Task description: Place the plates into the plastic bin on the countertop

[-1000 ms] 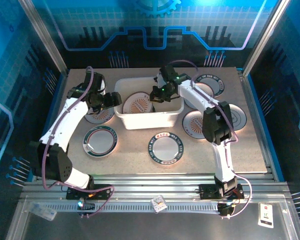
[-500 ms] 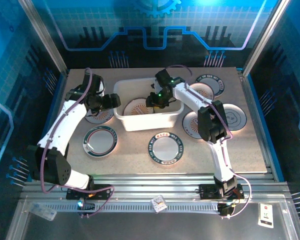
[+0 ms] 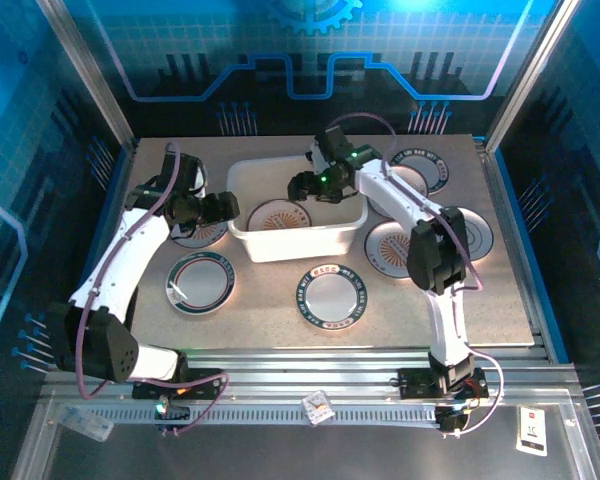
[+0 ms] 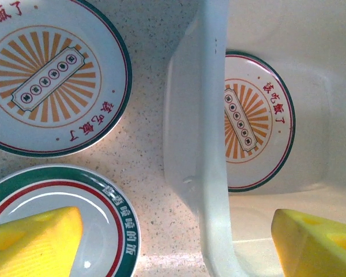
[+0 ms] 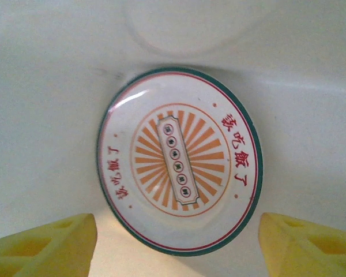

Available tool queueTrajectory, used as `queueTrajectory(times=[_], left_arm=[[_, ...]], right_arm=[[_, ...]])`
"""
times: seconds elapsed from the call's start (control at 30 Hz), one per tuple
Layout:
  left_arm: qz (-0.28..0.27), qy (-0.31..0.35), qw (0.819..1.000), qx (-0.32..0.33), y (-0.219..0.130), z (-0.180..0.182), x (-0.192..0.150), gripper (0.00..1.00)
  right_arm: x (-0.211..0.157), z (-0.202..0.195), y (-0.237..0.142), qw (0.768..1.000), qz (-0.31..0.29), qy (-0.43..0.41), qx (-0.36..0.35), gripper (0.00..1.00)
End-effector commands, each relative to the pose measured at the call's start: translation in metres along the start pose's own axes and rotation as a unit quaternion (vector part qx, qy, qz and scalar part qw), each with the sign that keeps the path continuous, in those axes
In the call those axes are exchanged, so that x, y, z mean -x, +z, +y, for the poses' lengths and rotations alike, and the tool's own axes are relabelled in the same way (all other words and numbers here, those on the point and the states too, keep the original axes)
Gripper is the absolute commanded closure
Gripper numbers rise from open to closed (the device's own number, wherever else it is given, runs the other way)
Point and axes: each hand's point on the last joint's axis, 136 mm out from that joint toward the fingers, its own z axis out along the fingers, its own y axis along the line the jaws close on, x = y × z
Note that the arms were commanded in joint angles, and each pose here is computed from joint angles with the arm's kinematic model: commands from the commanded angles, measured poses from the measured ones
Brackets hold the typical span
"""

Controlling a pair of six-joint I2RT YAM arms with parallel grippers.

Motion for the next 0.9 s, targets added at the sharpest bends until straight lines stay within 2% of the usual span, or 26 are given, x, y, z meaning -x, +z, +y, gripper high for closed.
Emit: queueTrajectory(times=[0.0, 0.2, 0.47, 0.67, 0.87], left_arm=[[0.006, 0.003, 1.000, -0.010, -0.006, 0.001, -0.008, 0.13], [0.005, 0.001, 1.000, -0.021, -0.008, -0.003, -0.009, 0.13], [0.014, -0.006, 0.999, -0.047, -0.003, -0.011, -0.012, 0.13], [0.023, -0.012, 0.998, -0.064, 0.003, -0.014, -0.018, 0.14], [0.021, -0.018, 0.996, -0.087, 0.008, -0.020, -0.021, 0.14]], right_arm=[[0.006, 0.012, -0.029, 0.999, -0.024, -0.024, 0.000, 0.24], [0.007, 0.014, -0.057, 0.998, -0.041, -0.044, -0.010, 0.19], [0.003, 0.008, -0.128, 0.995, -0.083, -0.049, -0.013, 0.18], [-0.043, -0.026, -0.168, 0.995, -0.090, -0.018, -0.027, 0.21], [-0.114, -0.075, -0.163, 0.995, -0.073, 0.055, -0.039, 0.26]])
